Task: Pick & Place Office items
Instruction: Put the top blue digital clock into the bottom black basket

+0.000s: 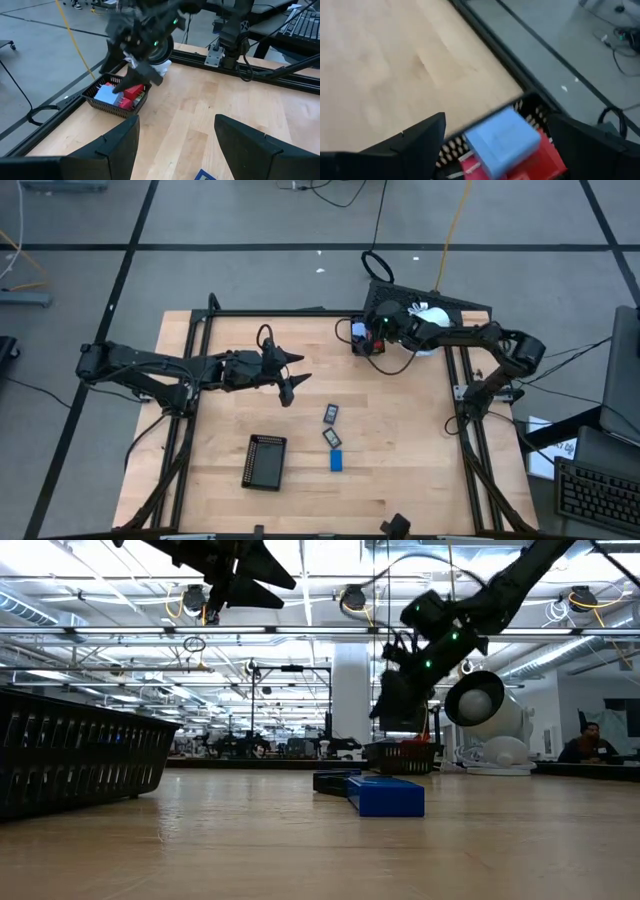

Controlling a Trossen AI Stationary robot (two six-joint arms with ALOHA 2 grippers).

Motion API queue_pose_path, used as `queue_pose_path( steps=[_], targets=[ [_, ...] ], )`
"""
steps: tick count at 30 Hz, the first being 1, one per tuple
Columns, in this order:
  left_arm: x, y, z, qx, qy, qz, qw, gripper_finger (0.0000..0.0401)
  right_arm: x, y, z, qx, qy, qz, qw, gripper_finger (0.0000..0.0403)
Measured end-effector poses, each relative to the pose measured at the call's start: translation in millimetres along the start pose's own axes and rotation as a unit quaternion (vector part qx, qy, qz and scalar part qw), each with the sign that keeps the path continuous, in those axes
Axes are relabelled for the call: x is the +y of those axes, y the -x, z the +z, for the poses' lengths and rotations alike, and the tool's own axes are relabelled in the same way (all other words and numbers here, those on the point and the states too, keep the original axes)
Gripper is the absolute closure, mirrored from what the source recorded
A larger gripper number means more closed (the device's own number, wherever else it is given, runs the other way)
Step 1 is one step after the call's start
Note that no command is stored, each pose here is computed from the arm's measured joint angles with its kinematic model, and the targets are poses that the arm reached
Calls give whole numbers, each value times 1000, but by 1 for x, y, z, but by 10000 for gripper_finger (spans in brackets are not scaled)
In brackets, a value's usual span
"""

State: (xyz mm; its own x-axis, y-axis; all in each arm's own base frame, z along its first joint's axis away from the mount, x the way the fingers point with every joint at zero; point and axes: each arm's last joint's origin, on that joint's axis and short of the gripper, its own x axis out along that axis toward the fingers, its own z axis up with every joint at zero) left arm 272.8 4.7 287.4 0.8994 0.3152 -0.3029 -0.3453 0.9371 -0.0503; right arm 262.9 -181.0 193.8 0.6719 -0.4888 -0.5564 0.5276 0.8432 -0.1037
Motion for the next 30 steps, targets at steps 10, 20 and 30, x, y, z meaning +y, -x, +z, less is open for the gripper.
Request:
queue_pose_path(
  steps=[10, 20, 30],
  targets=[
    [0, 0, 0, -1, 1, 0, 1000, 141, 30, 55, 27, -49, 7, 47, 998, 62],
    [0, 0, 0, -2, 8, 0, 1000, 141, 68, 100, 29, -65, 8, 164, 984, 62],
    [0, 0, 0, -2, 11, 0, 1000, 141, 110, 114, -1, -63, 29, 350, 934, 64]
  ],
)
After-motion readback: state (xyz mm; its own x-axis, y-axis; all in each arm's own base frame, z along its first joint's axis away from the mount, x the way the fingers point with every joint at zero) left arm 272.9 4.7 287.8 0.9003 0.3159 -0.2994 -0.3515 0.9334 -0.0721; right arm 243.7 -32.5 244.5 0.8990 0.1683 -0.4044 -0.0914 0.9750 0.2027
